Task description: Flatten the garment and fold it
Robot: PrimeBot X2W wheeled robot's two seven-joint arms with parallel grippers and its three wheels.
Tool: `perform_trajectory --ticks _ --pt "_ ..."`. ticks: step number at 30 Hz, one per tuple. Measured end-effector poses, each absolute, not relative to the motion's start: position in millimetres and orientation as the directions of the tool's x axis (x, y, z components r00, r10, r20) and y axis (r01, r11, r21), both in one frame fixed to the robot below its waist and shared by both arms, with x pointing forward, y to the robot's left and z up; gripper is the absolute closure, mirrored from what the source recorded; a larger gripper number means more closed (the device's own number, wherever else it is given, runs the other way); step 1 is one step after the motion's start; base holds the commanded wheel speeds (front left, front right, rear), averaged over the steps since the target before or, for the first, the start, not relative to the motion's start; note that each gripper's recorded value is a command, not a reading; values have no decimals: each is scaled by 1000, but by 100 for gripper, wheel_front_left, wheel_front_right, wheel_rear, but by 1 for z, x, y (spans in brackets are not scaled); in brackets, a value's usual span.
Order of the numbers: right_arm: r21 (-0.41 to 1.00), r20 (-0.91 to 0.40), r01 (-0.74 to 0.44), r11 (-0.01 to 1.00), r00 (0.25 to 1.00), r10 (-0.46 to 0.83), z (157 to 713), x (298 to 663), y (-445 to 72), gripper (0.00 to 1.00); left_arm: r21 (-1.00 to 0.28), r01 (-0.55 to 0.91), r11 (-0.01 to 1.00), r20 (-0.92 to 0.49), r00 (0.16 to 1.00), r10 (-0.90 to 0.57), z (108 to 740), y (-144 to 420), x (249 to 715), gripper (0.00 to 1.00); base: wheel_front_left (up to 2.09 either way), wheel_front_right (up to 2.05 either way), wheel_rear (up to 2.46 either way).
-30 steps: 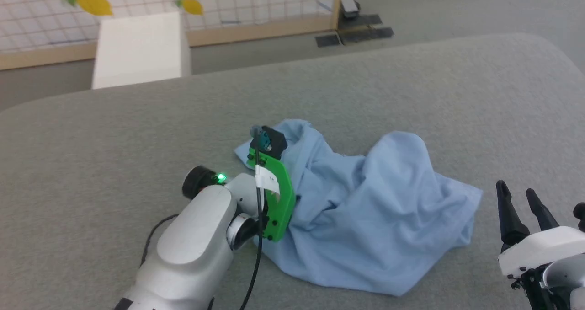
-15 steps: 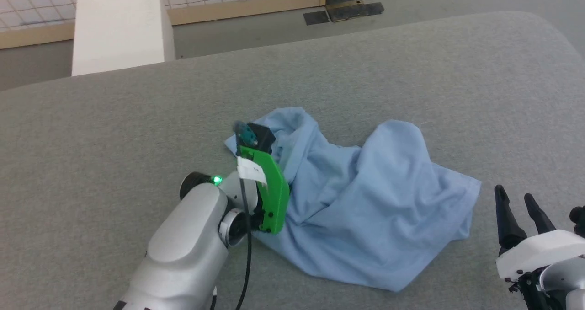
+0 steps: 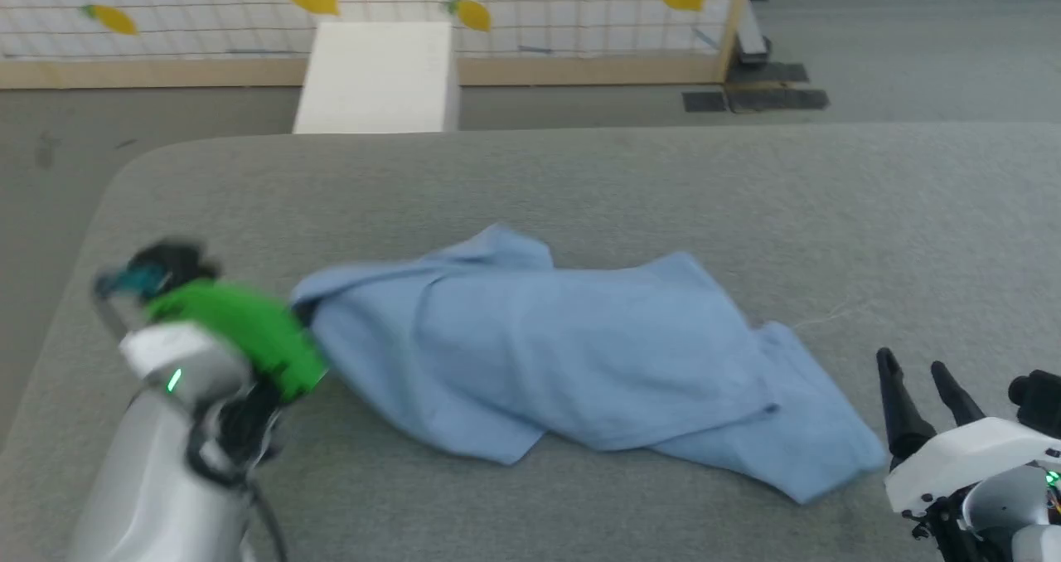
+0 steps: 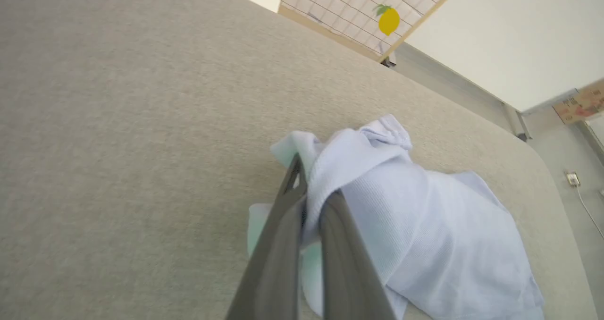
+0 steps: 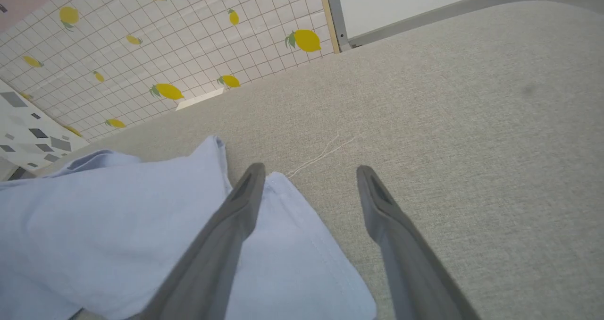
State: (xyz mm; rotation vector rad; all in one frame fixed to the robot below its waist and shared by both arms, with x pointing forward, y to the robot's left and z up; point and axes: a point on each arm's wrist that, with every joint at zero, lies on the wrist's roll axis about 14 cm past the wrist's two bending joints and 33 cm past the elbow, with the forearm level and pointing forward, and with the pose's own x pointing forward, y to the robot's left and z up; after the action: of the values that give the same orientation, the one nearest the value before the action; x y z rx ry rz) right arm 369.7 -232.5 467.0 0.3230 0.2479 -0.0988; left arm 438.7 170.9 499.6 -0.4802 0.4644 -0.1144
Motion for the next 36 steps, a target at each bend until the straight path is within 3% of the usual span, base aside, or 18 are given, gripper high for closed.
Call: perform_trajectory --ticks 5,10,12,18,23,31,36 --pt "307 -247 71 949 969 8 470 378 -210 0 -472 -262 842 -549 834 -48 443 228 377 100 0 0 0" --pt "310 -248 49 950 968 31 470 379 -202 0 -480 -363 799 -641 767 -37 404 228 332 100 0 0 0" --pt "310 -254 53 949 967 29 468 379 -203 0 -515 -344 785 -608 792 -52 408 220 332 0 0 0 0" --pt "311 -249 65 948 968 16 470 376 -208 0 -496 -101 862 -239 971 -23 492 231 372 0 0 0 0" --pt "308 -241 80 948 970 -4 472 373 -214 0 -346 -12 938 63 997 36 542 243 379 0 0 0 0" --pt "243 -353 74 967 935 17 452 368 -210 0 -246 26 969 122 993 4 535 232 377 0 0 0 0" --pt "131 -559 -14 991 825 85 431 378 -186 0 -233 36 972 100 995 -13 524 227 382 0 0 0 0"
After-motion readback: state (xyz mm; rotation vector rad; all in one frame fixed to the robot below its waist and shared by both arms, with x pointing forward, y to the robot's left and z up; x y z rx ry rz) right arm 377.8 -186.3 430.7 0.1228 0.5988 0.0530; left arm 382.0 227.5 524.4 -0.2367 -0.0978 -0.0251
